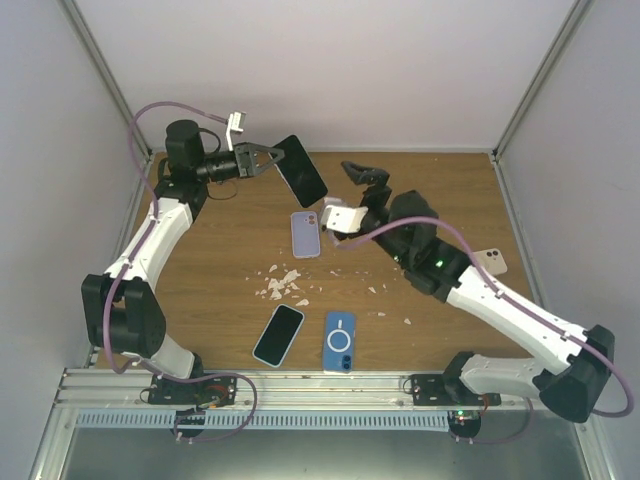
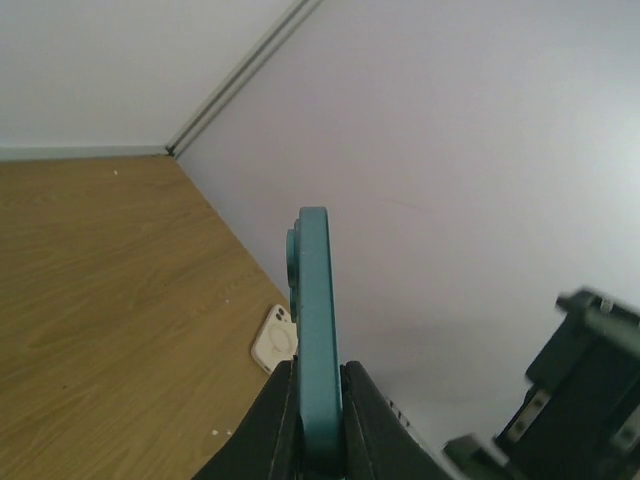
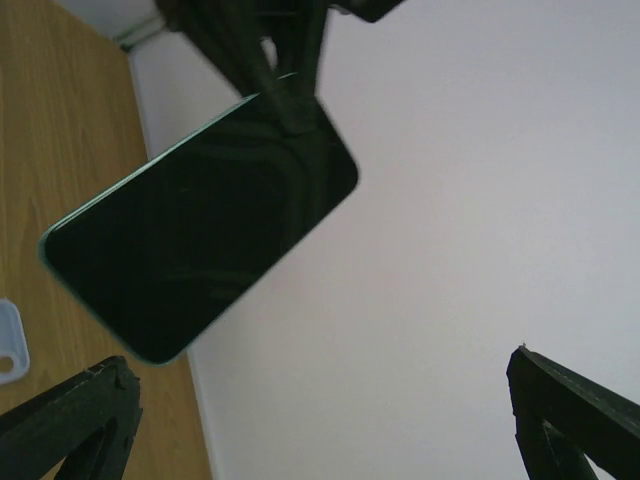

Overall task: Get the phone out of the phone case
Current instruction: Place the phone at the center of the board.

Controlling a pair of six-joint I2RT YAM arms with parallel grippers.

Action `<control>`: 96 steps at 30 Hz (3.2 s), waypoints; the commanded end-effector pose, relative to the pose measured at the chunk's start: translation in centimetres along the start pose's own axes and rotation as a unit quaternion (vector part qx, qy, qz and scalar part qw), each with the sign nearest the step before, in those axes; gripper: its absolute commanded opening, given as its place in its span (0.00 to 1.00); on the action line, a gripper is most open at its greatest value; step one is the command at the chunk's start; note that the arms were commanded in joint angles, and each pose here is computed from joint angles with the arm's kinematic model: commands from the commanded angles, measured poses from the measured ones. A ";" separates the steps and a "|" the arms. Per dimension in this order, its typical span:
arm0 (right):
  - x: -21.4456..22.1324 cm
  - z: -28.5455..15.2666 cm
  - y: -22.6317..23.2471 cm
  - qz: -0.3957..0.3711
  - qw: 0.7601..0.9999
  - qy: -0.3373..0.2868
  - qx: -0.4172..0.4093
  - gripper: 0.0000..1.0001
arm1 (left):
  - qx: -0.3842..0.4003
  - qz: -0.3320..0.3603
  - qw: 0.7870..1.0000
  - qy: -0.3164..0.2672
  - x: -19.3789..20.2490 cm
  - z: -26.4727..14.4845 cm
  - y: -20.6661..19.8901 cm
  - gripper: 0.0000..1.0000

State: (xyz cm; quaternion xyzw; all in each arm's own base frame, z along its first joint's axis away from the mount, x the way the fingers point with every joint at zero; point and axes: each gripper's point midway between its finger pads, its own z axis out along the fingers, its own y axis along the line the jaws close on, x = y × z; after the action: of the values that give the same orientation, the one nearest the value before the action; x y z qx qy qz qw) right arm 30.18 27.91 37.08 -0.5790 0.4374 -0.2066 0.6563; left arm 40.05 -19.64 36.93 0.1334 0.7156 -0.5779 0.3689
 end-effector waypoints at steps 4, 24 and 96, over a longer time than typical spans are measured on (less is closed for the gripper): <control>0.1 -0.9 0.7 0.193 0.972 -0.009 -0.134 1.00 | 0.067 0.131 0.989 0.020 0.6 -0.4 -2.9 0.00; -0.1 -1.6 3.1 0.528 0.726 -0.068 -0.436 0.85 | 0.193 0.228 0.946 0.126 7.9 1.9 -7.2 0.00; 16.6 3.1 16.3 0.753 0.486 0.111 -0.430 0.01 | 0.033 0.186 0.979 0.080 7.0 2.0 -0.7 0.99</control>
State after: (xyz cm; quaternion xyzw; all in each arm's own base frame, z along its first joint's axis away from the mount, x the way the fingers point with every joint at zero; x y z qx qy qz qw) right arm 36.51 20.52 14.84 -0.2182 0.8294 0.4821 0.1789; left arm 35.27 -23.72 32.25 0.3134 0.6934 -0.5231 0.3839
